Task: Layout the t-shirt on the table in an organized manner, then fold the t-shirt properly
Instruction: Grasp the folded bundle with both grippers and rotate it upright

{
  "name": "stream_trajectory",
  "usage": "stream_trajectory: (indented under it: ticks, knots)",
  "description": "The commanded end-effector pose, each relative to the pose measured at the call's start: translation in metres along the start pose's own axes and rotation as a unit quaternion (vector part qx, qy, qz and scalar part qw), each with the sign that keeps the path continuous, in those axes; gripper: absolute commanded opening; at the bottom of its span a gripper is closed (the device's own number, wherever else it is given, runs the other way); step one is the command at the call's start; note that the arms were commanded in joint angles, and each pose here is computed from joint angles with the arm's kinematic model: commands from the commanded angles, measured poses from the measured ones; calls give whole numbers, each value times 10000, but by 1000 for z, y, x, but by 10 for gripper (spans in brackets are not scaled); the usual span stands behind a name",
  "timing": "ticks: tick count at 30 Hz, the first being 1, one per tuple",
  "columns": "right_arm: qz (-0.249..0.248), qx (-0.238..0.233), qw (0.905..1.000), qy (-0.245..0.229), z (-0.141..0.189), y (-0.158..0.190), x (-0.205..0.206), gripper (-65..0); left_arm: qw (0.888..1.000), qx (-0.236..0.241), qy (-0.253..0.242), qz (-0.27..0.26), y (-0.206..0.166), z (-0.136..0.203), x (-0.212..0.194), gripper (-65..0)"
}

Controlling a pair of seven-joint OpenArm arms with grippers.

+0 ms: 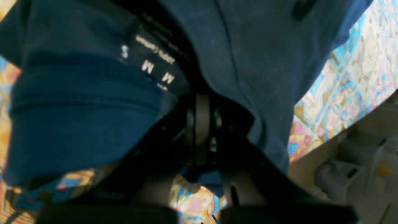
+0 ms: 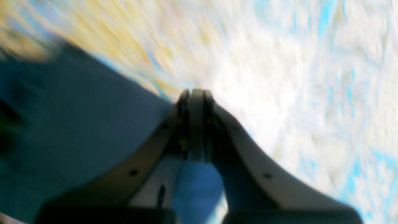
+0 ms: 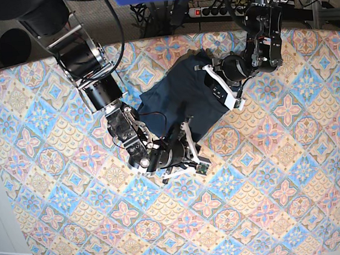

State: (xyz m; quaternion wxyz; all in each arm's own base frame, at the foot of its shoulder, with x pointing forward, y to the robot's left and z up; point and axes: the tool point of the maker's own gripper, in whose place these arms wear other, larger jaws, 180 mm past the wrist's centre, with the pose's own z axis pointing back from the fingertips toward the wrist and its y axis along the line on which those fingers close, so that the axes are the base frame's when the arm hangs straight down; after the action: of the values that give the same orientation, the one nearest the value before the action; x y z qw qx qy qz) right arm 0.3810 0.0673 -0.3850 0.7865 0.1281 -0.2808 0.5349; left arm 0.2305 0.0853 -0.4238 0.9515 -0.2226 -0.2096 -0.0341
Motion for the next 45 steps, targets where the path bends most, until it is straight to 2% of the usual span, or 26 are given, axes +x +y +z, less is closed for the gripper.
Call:
stream_trajectory:
  ticks: [1,5,10,15,20,24,28,32,37,40,45]
  knots:
    - [201,-113,9997,-40,2,-8,11,-650,9998,193,-35,-89,8,2,4,-650]
    - [535,-145,9960,701,-17,-4,-28,-650,9993,297,-103,-206,16,7,14,-650]
    - [585,-148,9935,970,-18,-4,-42,-650,9969,568,-274,-465,34,17,38,-650]
    - [790,-755,9853,1311,21,-42,-72,-650,9925,812,-574,-712,42,26,73,-650]
    - [984,-1019,9785,1497,49,-29,-96,-650,9910,931,-720,-633,55,20,101,-650]
    - [1193,-1199,9728,1583,72,-15,-109,-650,9880,851,-1199,-479,51,14,126,-650]
    - [1087,-1409,9737,1420,90,-15,-110,-650,9862,712,-1454,-333,46,25,138,-650]
    - [676,-1742,9730,1356,108,-39,-116,-650,9840,330,-1751,92,35,51,128,-650]
    - [386,-1807,9733,1358,110,-51,-125,-650,9858,-191,-1613,417,15,71,87,-650]
    - [326,-1754,9776,1118,100,-55,-104,-650,9892,-191,-1374,477,12,71,57,-650]
    - [204,-1643,9822,890,84,-62,-73,-650,9911,-183,-1169,612,13,66,37,-650]
